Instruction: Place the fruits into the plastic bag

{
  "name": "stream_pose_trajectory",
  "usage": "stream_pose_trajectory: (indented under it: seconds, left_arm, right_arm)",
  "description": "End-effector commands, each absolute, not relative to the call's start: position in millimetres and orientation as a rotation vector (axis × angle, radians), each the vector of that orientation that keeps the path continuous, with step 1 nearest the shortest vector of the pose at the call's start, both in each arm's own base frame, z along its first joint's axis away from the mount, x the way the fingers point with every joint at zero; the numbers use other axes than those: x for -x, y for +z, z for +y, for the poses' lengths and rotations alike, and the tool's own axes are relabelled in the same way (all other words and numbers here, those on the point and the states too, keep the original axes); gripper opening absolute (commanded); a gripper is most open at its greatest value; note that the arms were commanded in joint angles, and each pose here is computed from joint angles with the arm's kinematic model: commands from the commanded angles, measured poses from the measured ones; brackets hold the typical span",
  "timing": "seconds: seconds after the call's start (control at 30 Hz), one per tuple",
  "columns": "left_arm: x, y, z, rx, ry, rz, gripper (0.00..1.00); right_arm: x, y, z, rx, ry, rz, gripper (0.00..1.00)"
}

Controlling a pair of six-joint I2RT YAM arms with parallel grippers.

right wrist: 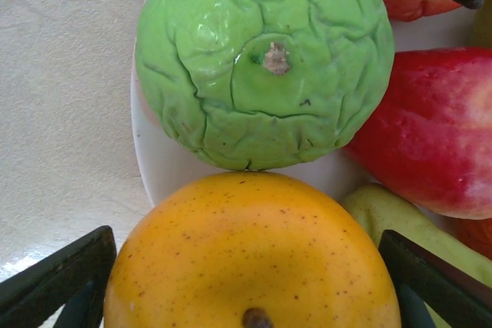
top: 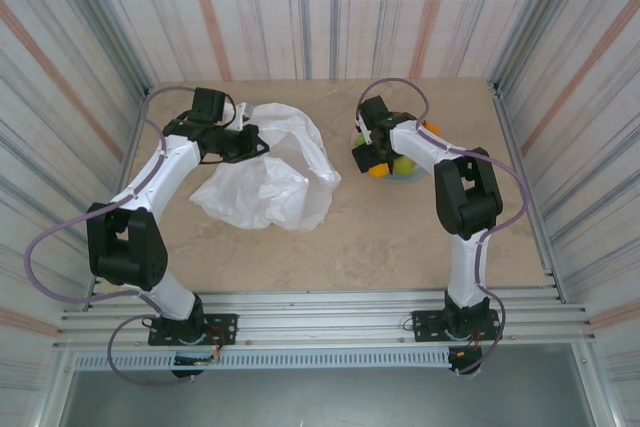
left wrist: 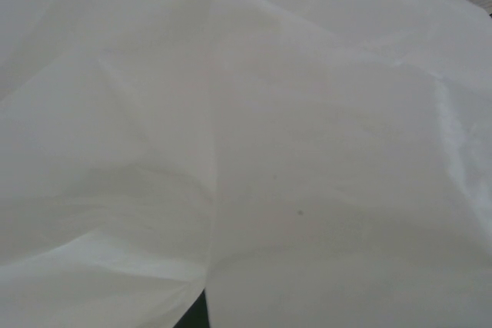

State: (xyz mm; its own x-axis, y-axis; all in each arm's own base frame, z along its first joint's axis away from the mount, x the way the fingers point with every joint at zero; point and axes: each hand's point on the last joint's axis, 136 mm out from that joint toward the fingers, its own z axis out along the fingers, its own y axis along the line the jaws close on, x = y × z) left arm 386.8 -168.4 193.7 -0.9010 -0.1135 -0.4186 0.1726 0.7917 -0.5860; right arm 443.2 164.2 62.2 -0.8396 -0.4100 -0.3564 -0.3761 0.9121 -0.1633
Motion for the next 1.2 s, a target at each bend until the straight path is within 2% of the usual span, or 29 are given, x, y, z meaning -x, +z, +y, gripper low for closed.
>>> stream_pose_trajectory:
  seconds: [0.0, 0.2, 0.37, 0.6, 0.73, 0.83, 0.97, 1.17]
  left_arm:
    - [-383, 201, -168, -0.048, -0.923, 2.521, 0.0]
    - [-382, 201, -169, -0.046, -0.932, 2.52, 0.0]
    - [-381, 206, -170, -0.04, -0.951, 2.508, 0.0]
    - [-379, 216, -177, -0.003, -1.032, 2.486, 0.0]
    - [-378, 214, -179, 0.017, -1.049, 2.49, 0.0]
    - [-378, 215, -182, 0.016, -1.064, 2.489, 0.0]
    - [-376, 213, -186, 0.003, -1.07, 2.495, 0.0]
    - [-373, 214, -192, -0.033, -1.101, 2.493, 0.0]
  right_arm:
    - [-442, 66, 167, 0.614, -0.123, 2.689, 0.83]
    - [-435, 90, 170, 0.59, -0.086, 2.655, 0.72]
    - [-407, 124, 168, 0.534, -0.022, 2.6, 0.67]
    - [-319, 170, 193, 0.565, 0.284, 2.454, 0.63]
    - [-262, 173, 219, 0.653, 0.438, 2.374, 0.61]
    - [-236, 168, 243, 0.71, 0.537, 2.302, 0.6]
    - [-234, 164, 282, 0.747, 0.628, 2.195, 0.6]
    - [-275, 146, 311, 0.741, 0.514, 2.138, 0.57]
